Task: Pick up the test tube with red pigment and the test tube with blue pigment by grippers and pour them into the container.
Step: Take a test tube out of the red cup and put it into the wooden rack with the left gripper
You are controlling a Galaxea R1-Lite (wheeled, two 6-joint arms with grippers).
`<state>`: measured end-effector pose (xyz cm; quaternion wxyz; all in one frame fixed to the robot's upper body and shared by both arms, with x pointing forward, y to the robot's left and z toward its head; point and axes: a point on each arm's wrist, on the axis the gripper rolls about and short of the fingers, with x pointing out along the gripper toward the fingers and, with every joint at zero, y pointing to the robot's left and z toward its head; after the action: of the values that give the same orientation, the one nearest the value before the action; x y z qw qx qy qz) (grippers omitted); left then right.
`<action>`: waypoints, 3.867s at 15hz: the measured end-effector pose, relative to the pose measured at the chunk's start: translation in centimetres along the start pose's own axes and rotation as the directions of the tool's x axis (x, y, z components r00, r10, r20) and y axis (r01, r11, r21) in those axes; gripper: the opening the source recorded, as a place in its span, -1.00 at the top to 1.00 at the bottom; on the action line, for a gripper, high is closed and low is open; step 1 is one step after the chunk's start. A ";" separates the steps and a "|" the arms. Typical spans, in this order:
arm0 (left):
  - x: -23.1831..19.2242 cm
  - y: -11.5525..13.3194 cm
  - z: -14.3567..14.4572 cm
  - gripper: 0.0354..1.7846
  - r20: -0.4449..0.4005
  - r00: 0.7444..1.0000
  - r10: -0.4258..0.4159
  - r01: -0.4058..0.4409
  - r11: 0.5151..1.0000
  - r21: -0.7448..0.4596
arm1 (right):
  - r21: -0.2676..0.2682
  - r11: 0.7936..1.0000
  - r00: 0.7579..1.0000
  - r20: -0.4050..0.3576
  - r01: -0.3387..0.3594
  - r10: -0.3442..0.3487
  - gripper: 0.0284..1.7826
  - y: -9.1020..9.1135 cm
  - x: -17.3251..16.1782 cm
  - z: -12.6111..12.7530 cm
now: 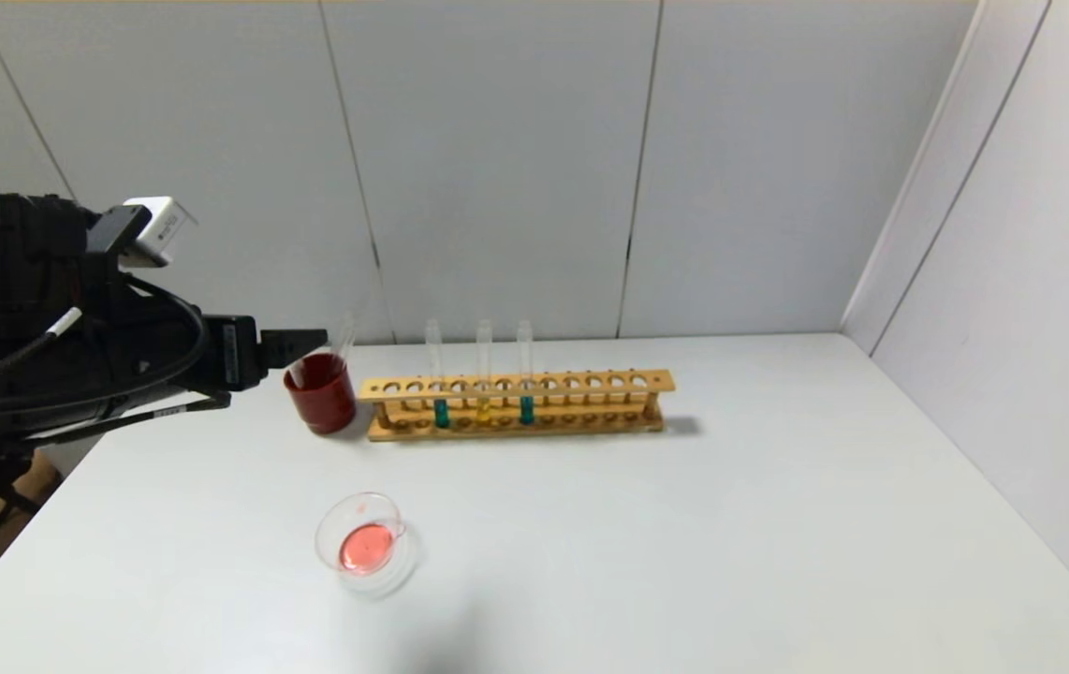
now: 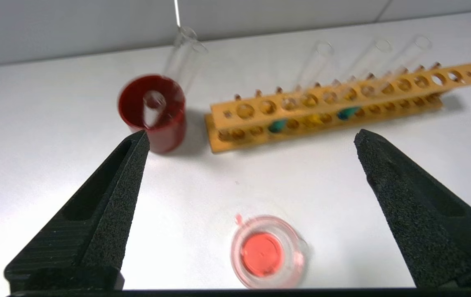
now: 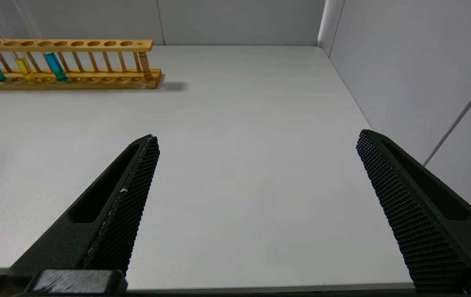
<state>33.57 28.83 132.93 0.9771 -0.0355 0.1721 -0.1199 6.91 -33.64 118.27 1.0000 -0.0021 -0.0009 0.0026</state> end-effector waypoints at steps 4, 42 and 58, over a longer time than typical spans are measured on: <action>-0.6 -0.6 -2.2 -0.96 -0.020 0.999 -0.042 0.043 0.999 0.006 | 0.000 1.000 1.000 0.000 0.000 0.000 -0.96 0.0 0.0 0.0; 6.6 -2.3 -5.9 -0.96 0.150 0.988 0.039 -0.074 0.968 0.238 | 0.000 1.000 1.000 0.001 0.001 -0.001 -0.96 0.0 0.0 0.0; 9.7 -3.9 -5.5 -0.96 0.104 0.993 -0.061 0.043 0.985 0.168 | 0.000 1.000 1.000 0.001 0.001 -0.001 -0.96 0.0 0.0 0.0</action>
<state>39.60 22.47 125.02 0.9811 0.0345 0.1071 -0.1571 6.91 -33.64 118.27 1.0000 -0.0021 -0.0012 0.0021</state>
